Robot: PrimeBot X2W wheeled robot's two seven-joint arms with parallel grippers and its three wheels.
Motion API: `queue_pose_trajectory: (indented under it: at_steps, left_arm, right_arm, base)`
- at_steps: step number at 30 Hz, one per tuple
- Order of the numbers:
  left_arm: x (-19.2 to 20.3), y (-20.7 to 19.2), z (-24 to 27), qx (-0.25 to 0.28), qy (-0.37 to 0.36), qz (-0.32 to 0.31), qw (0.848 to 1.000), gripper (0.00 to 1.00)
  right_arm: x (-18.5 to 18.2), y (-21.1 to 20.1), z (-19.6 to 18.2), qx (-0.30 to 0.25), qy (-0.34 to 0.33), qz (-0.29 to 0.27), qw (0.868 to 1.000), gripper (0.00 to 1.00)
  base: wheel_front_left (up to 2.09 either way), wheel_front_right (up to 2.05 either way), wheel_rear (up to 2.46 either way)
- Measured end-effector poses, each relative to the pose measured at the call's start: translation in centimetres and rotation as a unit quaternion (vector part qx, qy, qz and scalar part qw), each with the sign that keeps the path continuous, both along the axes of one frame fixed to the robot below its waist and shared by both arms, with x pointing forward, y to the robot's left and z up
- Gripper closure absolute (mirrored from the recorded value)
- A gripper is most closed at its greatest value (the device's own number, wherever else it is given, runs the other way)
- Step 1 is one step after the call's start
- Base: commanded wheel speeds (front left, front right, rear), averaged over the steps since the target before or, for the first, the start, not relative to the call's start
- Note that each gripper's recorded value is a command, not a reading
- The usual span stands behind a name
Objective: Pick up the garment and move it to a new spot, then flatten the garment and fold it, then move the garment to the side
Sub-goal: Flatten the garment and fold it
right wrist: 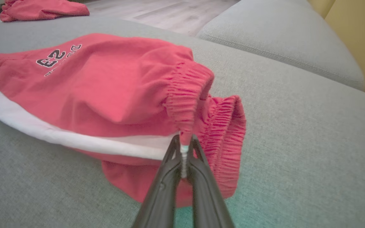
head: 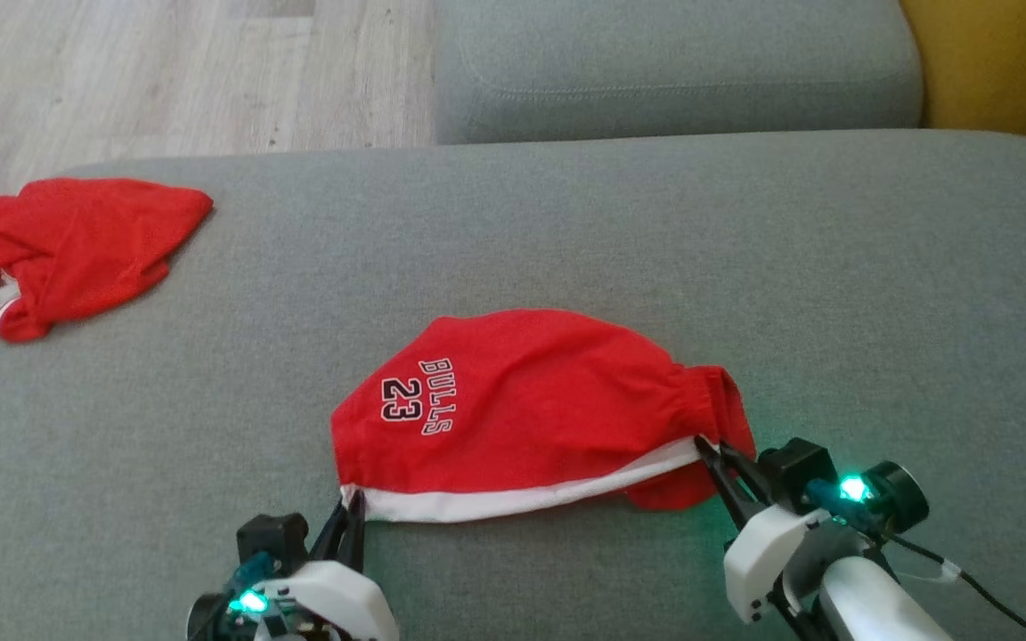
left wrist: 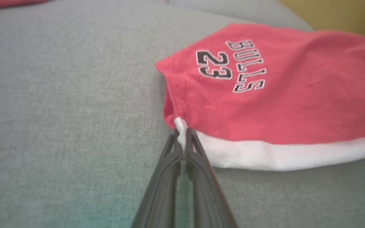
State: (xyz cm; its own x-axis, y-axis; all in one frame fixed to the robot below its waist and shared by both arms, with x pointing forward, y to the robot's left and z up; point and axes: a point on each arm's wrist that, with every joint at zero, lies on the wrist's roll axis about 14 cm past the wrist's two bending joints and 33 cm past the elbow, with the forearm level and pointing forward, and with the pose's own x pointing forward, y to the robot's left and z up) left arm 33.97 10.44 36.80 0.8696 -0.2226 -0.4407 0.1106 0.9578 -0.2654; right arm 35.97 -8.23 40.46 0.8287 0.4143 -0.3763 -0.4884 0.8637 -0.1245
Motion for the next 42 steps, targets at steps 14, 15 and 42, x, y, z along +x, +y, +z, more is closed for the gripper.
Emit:
queue_pose_trajectory:
  at_steps: [14, 15, 42]
  left_arm:
    - [3.7, 0.4, 14.8, -0.024, -0.252, 0.0, 0.967, 1.0]
    - [3.7, 0.5, 16.4, -0.026, -0.277, -0.002, 0.96, 1.0]
    - [4.4, -0.6, 35.7, 0.056, -0.46, -0.101, 0.88, 1.0]
  right_arm:
    - [2.2, 0.1, 12.0, 0.105, -0.171, -0.024, 0.979, 1.0]
    - [2.2, 0.0, 13.5, 0.112, -0.19, -0.023, 0.975, 1.0]
    - [-0.2, -2.3, 27.2, 0.122, -0.308, -0.016, 0.943, 1.0]
  base:
    - [0.0, 0.0, 0.0]
    - [0.0, 0.0, 0.0]
    - [0.0, 0.0, 0.0]
